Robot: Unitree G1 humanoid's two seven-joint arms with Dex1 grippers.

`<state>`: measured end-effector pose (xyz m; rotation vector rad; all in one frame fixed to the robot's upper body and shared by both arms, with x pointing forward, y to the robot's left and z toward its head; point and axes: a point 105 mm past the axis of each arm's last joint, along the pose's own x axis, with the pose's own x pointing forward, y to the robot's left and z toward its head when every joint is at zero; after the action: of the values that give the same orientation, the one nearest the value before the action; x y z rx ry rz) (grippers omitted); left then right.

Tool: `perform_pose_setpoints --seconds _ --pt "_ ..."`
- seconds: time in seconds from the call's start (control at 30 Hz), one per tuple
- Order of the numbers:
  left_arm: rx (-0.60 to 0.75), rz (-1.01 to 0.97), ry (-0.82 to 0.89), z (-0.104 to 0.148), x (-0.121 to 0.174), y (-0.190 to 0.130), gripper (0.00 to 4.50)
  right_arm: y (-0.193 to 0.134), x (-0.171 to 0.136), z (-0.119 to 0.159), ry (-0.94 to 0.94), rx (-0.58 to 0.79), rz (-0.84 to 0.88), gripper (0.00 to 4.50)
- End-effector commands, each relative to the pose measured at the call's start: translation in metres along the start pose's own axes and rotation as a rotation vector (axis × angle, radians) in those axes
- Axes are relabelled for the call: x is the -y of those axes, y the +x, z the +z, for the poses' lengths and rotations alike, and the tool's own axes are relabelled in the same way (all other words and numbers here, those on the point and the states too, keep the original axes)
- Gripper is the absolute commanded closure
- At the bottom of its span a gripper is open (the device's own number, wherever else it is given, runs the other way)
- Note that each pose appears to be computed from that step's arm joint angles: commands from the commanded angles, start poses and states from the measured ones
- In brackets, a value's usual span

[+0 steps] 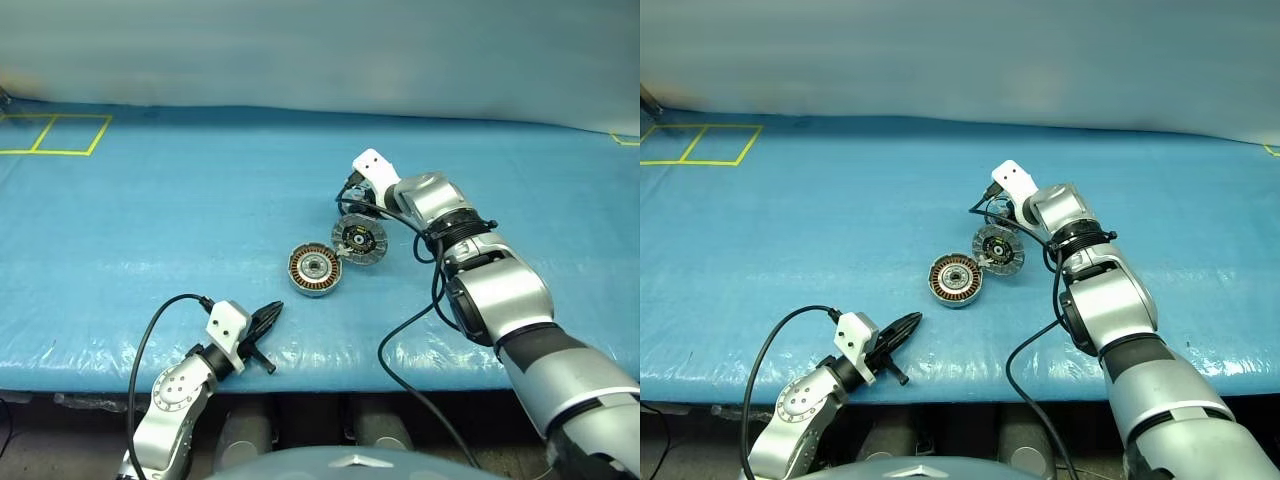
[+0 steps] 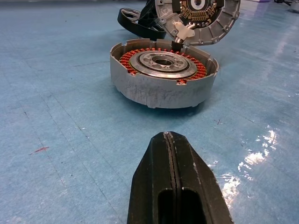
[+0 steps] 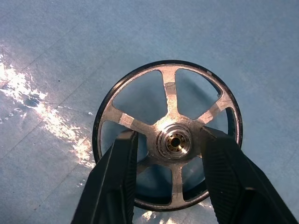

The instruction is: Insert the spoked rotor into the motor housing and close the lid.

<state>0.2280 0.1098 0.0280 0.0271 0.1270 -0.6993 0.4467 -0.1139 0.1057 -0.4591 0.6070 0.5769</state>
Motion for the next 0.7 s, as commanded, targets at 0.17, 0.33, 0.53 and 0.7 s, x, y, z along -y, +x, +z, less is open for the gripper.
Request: perform_pose_setpoints --seconds 0.17,0.33,0.53,0.7 --pt "0.046 -0.012 0.026 0.012 0.001 0.003 4.50 -0.015 0.022 0.033 0.001 0.143 -0.112 3.21" --pt "0.043 -0.023 0.024 0.012 0.002 0.005 4.50 -0.042 0.053 0.045 -0.123 0.187 -0.278 3.21" --pt "0.040 -0.045 0.018 0.013 0.006 0.007 4.50 -0.102 0.067 0.035 -0.316 0.186 -0.425 3.21" --pt "0.043 -0.060 0.029 0.014 0.008 0.008 4.50 -0.152 0.042 0.000 -0.497 0.065 -0.402 3.21"
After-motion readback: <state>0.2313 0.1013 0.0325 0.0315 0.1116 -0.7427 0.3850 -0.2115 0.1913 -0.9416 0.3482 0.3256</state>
